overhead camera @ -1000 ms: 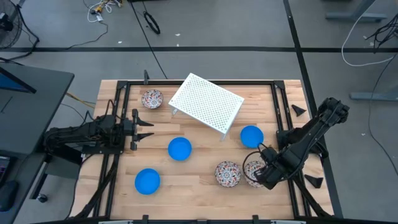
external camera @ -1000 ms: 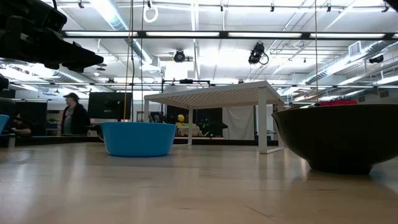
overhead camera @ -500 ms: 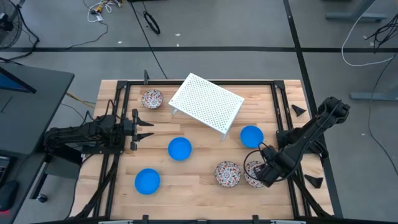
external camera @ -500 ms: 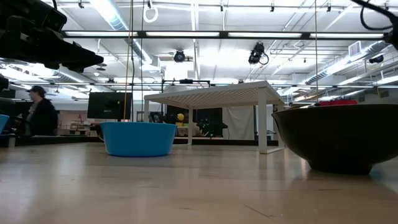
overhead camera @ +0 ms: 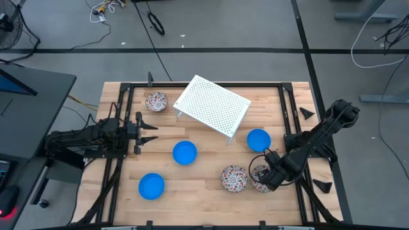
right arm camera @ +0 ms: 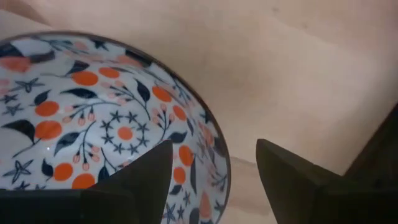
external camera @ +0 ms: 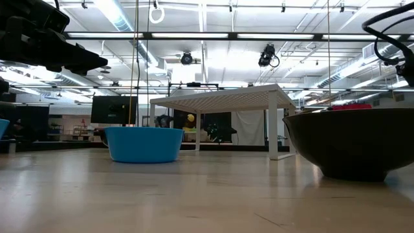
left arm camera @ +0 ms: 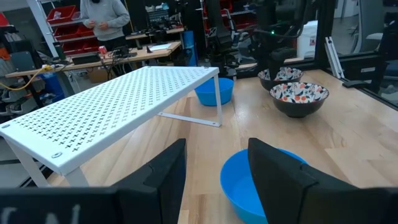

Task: Pick & Place Mini bowls
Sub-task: Put the bottom right white patterned bowl on the shelf

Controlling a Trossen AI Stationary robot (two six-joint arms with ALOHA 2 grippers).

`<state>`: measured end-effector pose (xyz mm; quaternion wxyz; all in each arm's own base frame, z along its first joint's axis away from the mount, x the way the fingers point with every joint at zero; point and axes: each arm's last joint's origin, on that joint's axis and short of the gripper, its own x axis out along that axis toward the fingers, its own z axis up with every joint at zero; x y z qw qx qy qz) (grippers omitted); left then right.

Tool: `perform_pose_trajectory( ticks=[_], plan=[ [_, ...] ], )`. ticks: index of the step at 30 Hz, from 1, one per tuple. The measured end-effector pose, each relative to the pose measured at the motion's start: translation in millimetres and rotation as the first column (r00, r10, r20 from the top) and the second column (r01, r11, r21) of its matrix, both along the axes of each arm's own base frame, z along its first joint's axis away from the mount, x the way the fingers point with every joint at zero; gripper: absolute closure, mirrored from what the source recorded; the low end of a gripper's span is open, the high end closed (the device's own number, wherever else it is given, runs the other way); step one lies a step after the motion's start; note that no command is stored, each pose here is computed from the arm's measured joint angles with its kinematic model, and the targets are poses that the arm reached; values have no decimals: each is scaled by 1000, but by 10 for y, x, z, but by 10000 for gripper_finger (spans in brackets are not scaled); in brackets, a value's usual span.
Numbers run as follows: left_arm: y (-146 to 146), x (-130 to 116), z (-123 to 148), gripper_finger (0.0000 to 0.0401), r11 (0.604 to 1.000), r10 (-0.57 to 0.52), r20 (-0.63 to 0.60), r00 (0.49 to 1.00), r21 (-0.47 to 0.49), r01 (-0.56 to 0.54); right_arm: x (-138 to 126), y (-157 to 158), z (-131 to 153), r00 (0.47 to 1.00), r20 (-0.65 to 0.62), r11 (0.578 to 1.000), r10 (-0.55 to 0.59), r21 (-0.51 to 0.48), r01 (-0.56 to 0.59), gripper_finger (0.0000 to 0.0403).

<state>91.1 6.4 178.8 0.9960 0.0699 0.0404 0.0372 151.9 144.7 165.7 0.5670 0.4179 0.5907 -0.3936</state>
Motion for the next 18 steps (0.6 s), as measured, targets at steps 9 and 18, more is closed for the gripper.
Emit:
perform_pose_trajectory(
  ticks=[9,18],
  plan=[
    [0,0,1,224,1000,0,1,1000,0,0,5,2,0,1000,7,1000,0,0,0,189],
    [0,0,0,224,1000,0,0,1000,0,0,30,26,2,999,32,1000,-4,25,3,284]
  ],
)
